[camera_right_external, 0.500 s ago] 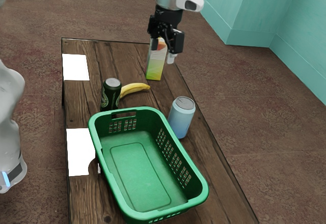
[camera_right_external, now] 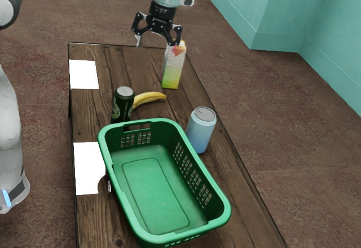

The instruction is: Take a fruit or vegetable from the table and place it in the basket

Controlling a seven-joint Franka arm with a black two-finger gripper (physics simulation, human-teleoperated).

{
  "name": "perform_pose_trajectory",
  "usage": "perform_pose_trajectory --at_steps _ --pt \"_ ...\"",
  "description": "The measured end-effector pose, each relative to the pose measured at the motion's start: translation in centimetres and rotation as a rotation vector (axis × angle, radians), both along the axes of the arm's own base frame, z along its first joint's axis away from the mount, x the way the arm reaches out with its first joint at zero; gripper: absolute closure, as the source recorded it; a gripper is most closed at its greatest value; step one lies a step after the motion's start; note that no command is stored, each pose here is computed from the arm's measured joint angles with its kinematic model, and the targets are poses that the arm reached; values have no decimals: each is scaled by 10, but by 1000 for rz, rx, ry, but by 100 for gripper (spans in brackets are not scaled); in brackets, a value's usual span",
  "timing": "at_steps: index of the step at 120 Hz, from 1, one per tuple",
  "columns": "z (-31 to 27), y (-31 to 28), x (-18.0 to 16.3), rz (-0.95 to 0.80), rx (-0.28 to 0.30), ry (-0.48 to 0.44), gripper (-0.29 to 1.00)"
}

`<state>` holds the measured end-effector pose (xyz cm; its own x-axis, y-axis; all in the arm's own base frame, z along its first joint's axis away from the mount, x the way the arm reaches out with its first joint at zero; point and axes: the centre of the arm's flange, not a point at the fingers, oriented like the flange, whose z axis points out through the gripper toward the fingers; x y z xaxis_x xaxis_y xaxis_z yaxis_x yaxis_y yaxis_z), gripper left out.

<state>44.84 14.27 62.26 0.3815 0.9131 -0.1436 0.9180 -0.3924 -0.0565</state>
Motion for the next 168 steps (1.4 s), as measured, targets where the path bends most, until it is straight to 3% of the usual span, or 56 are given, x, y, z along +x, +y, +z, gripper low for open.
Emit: perform_pose_trajectory --at_steps 11,18,38,61,104,168 --pt "-15 -5 -54 54 22 -18 0" --pt "-36 -5 -67 87 29 -17 0" --pt "-80 -7 -36 126 60 -37 0" --pt "-92 -9 -27 58 82 -89 0" --pt "-98 -10 -33 -383 159 -126 0" --pt "-164 -6 -23 -732 157 -167 1"
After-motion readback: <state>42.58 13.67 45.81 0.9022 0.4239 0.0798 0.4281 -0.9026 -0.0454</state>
